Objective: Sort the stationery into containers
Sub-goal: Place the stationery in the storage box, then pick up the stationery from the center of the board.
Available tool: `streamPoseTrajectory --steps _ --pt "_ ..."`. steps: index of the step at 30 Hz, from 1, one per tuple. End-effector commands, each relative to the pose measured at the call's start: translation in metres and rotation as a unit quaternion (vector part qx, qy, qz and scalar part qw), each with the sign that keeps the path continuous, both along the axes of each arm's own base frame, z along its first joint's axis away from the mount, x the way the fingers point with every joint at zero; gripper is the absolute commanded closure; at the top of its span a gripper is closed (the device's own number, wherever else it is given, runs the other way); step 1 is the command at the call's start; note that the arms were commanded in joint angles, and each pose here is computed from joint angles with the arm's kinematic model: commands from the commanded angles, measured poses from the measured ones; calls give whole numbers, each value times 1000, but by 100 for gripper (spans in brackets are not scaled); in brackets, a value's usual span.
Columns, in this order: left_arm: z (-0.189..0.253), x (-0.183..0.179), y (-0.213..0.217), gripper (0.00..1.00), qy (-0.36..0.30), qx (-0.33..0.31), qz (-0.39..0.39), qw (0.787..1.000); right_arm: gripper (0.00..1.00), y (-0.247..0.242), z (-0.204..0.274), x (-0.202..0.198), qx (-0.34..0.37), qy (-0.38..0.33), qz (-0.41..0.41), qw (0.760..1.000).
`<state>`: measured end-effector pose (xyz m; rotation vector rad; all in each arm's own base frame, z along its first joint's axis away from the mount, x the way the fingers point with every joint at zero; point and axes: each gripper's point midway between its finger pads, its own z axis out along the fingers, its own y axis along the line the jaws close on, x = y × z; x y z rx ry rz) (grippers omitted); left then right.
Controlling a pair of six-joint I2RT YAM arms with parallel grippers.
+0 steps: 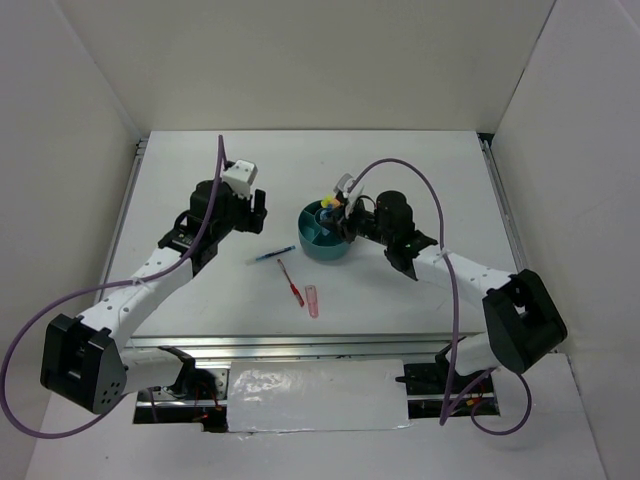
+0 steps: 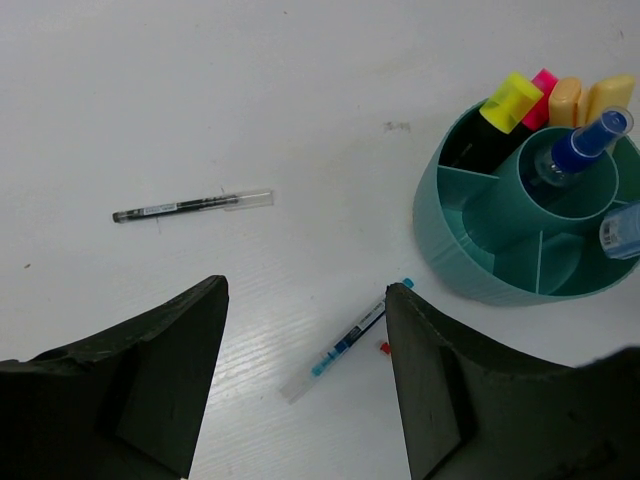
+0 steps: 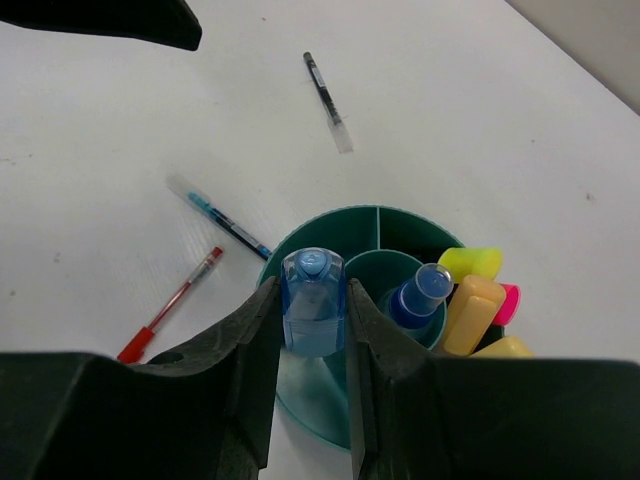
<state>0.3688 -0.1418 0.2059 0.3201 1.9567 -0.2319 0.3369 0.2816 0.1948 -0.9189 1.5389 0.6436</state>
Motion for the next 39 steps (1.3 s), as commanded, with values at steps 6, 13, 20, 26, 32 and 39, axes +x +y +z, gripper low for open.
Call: streamPoseTrajectory --steps 6,13,20,26,32,39 --pt "2 -11 -12 24 -21 12 -70 997 95 2 -6 0 -16 -46 15 999" --pt "-2 -20 -22 22 -26 20 -121 992 68 -1 -19 -2 -31 -35 15 999" --pt "-9 -67 -60 23 -60 30 -313 948 52 -2 0 3 -11 -28 -7 1000" --pt "-27 -83 -85 27 -51 48 -362 929 40 -18 33 9 24 -10 -57 998" --pt "-56 -141 -114 33 -76 102 -570 812 42 -59 62 15 64 37 -124 989" --pt "-90 -150 -125 38 -75 187 -732 651 44 -137 35 50 71 155 -242 955"
